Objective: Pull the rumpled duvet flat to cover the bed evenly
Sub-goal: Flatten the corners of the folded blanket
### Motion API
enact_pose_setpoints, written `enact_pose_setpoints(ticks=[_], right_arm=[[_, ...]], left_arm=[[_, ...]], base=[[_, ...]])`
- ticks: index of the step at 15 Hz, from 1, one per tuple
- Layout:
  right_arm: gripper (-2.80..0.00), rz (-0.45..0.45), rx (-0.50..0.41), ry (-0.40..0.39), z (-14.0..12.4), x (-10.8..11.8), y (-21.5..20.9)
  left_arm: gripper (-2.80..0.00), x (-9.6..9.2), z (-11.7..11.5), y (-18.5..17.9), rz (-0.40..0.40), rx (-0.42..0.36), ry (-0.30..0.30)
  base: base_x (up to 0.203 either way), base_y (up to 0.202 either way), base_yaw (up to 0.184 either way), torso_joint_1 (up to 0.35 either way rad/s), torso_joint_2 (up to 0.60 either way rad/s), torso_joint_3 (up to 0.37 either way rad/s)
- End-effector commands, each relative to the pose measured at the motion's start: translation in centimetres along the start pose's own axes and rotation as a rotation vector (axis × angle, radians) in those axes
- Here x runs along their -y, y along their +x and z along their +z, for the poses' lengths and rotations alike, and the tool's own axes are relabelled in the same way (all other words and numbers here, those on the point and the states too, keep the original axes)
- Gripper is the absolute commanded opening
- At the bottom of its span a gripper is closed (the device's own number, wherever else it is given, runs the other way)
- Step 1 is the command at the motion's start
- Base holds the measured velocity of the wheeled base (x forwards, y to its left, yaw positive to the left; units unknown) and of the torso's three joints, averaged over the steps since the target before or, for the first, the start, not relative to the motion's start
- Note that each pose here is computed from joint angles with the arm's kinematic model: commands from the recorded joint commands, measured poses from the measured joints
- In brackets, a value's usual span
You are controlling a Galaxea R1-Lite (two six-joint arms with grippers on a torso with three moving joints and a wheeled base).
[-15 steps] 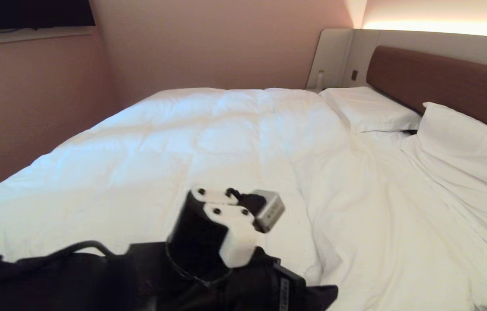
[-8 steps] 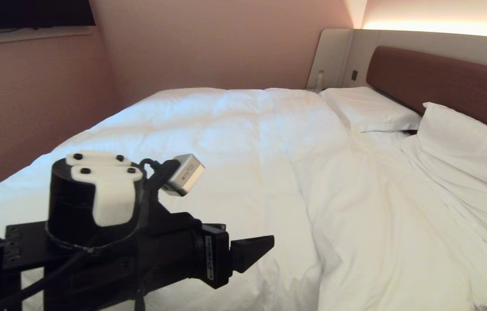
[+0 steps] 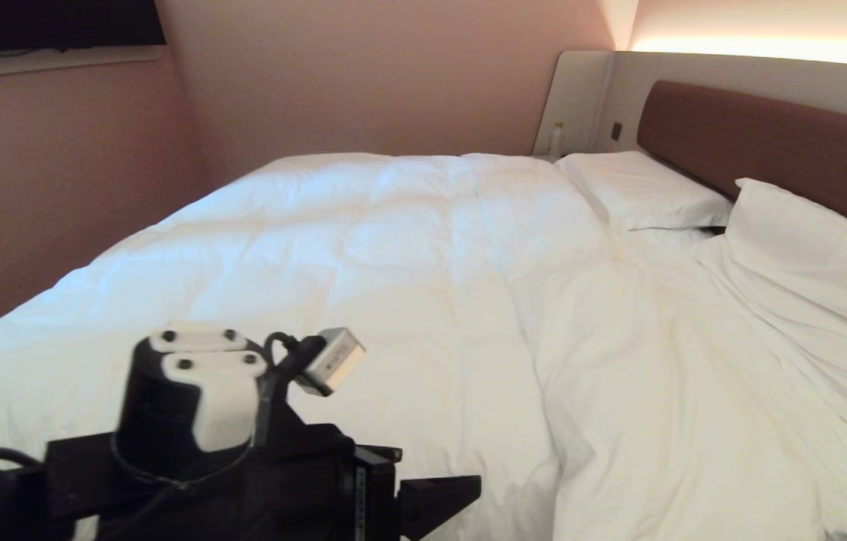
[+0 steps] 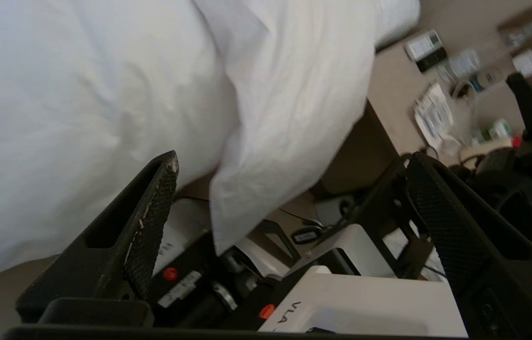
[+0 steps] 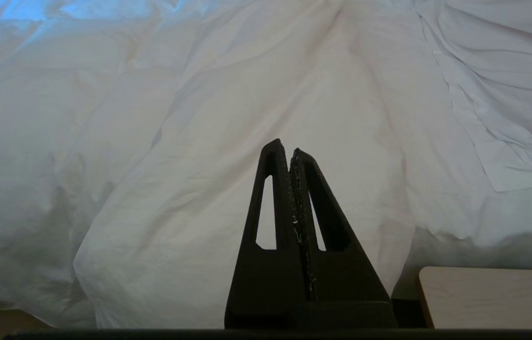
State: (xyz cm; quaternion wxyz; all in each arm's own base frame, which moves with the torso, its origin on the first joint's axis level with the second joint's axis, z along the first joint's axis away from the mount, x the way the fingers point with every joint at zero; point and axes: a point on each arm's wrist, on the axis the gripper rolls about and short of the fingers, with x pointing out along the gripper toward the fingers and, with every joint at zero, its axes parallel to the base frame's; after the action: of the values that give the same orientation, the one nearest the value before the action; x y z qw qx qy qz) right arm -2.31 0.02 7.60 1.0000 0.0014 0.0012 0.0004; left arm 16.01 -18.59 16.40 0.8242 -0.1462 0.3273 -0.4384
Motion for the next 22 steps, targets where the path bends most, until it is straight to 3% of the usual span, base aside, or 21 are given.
enact_pose_setpoints(ticks=[1,5,8,9,14,22], right_arm=[[-2.80,0.001,0.001,0.000,0.0,0.0,0.0],[-2.80,0.001,0.001,0.000,0.0,0.0,0.0],[-2.80,0.001,-0.001,0.000,-0.1,0.0,0.0],[-2.80,0.001,-0.001,0.000,-0.1,0.0,0.0],[-2.80,0.001,-0.001,0.000,-0.1,0.0,0.0],[-2.80,0.001,-0.001,0.000,-0.1,0.0,0.0]], left_arm=[[0.00,-1.7,-1.0,4.1,0.021,-0.068,-0.024],[0.00,-4.9,-2.2,12.5,0.001,-0.002,-0.010],[0.00,-5.7,-1.8,15.6,-0.032,0.081,0.009],[-2.80,-5.7,-1.8,16.0,-0.033,0.080,0.009],[-2.80,-5.0,-0.5,16.0,-0.060,0.124,0.020],[-2.80,-5.4,-1.0,16.5,-0.020,0.053,0.000]], base=[[0.000,0.000,0.000,0.000,0.00,0.000],[0.000,0.000,0.000,0.000,0.00,0.000],[0.000,0.000,0.000,0.000,0.00,0.000],[0.000,0.000,0.000,0.000,0.00,0.000],[0.000,0.000,0.000,0.000,0.00,0.000],[0.000,0.000,0.000,0.000,0.00,0.000]])
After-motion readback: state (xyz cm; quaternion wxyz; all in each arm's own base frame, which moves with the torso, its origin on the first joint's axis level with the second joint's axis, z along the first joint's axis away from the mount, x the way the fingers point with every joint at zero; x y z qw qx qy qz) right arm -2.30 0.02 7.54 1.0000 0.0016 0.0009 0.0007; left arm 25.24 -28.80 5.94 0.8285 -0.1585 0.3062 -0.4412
